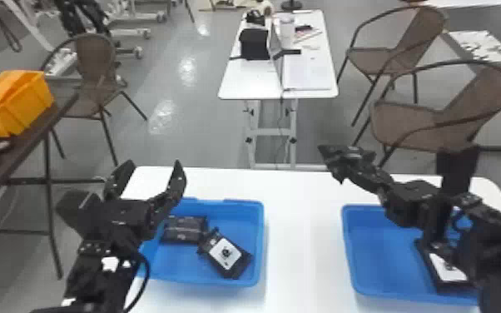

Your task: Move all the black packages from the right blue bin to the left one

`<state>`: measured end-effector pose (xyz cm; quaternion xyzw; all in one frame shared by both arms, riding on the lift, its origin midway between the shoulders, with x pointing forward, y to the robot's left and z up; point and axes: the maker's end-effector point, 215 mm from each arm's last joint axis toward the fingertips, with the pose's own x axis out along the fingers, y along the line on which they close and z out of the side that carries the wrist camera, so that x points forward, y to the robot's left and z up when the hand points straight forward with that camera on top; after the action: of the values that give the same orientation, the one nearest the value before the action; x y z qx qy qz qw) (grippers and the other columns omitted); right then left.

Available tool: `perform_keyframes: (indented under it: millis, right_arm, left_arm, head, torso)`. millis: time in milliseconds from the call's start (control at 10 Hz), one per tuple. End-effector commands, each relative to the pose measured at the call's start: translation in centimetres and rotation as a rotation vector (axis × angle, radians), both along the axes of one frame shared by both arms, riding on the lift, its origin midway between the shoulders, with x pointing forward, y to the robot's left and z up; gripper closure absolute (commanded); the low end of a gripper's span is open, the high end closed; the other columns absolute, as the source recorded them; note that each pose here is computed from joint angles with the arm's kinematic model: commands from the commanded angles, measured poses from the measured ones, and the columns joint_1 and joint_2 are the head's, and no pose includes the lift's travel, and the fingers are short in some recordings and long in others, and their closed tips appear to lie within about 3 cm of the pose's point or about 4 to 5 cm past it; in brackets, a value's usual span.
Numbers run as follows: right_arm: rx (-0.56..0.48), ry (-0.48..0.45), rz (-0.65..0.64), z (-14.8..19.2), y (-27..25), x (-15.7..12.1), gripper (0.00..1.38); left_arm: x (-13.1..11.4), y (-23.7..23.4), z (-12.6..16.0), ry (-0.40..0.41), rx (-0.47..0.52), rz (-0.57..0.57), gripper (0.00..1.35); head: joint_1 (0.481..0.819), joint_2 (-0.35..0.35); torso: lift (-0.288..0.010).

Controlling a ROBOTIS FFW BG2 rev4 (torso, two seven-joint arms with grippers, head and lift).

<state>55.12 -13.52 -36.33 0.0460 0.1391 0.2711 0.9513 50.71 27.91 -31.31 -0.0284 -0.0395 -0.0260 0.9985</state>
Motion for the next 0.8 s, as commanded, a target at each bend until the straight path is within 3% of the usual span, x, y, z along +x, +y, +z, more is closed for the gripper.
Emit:
perform_keyframes:
  millis: [0,200,400,700]
  right_arm:
    - [0.032,-0.055,0.097,3.1,4.3,1.3,1.11]
    - [0.113,-0.092,0.209,6.0,9.2,1.9,1.11]
    - [0.172,-0.101,0.294,7.6,12.6,1.7,1.11]
    - [0.210,-0.085,0.365,8.0,15.4,1.1,1.11]
  left_arm:
    - [0.7,-0.9,0.7,0.013,-0.048,-0.020,0.17]
    - [2.0,-3.0,2.8,0.013,-0.160,-0.073,0.17]
    - [3.2,-6.0,3.4,0.040,-0.348,-0.157,0.17]
    - [3.9,-8.9,5.5,0.021,-0.427,-0.240,0.17]
  head:
    - [0.695,0.146]
    - [0.695,0.182]
    - [0.663,0.204]
    - [0.637,0.205]
  torso:
    - [0.000]
    - [0.000]
    - [0.000]
    - [0.000]
